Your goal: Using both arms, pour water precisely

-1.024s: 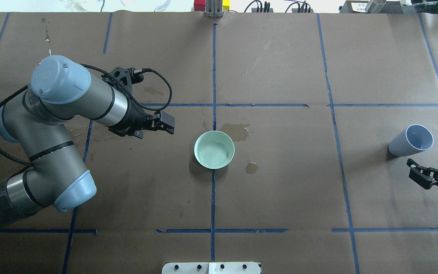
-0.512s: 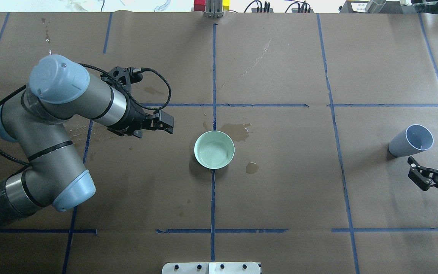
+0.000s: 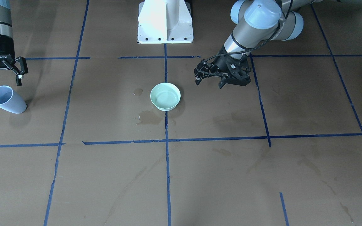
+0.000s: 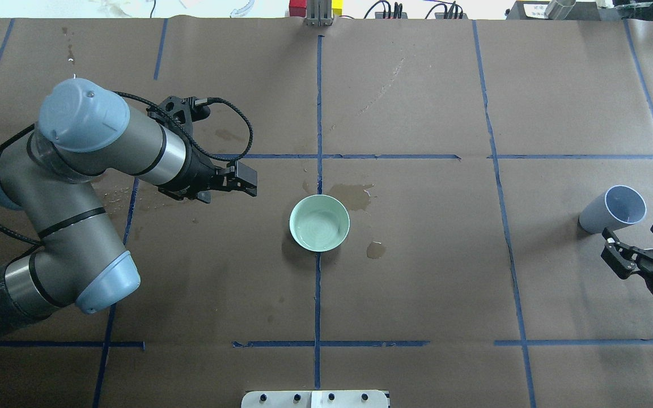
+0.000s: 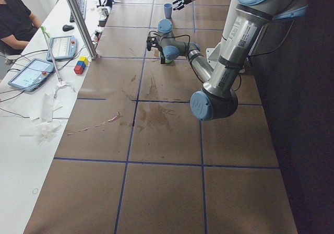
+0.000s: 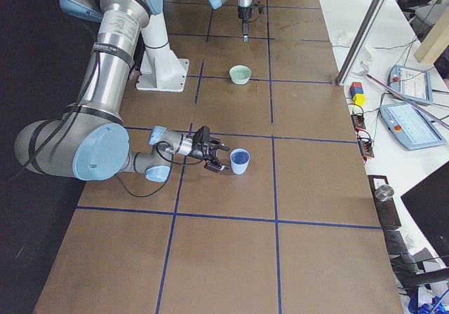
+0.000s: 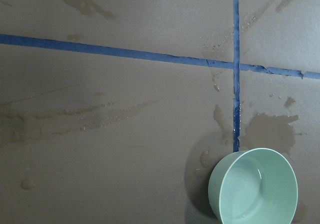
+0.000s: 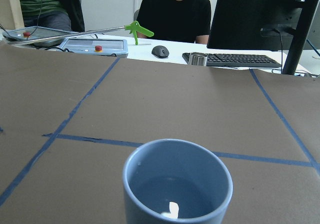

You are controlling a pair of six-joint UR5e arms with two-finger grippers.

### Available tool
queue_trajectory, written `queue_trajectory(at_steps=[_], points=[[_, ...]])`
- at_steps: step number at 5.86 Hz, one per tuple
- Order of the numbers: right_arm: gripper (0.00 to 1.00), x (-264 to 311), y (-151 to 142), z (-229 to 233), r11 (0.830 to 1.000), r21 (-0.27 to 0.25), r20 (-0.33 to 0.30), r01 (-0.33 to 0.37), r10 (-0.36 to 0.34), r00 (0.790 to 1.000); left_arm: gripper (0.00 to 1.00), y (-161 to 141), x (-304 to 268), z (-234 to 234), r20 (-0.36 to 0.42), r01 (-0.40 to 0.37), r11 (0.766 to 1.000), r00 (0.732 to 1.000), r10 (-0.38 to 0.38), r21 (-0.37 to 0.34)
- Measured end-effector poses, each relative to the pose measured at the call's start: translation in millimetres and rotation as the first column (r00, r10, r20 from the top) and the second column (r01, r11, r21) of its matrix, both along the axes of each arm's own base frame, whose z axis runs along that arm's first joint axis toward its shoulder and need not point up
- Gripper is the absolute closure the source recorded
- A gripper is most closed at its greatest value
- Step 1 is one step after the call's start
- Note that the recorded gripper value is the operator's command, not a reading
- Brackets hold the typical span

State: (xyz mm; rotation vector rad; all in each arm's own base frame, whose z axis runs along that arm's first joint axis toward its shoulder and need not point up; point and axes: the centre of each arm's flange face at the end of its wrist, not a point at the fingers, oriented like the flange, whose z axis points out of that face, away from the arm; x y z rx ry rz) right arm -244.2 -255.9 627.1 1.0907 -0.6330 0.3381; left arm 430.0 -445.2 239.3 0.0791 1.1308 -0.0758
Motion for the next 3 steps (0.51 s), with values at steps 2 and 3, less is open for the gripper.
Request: queue_trajectory(at_steps=[2,3], points=[[0.01,-18,-5,7,0.998,0.036,0.041,-0.05,0.048,0.998,0.01,1,-5,0,-0.003,0.005,1.0,1.0,-0.005,0.002],[0.01,-24,-7,12,0.997,0.044,0.047,-0.06,0.058,0.997,0.01,3,-9,3,-0.002,0.006,1.0,1.0,-0.006,0.002]])
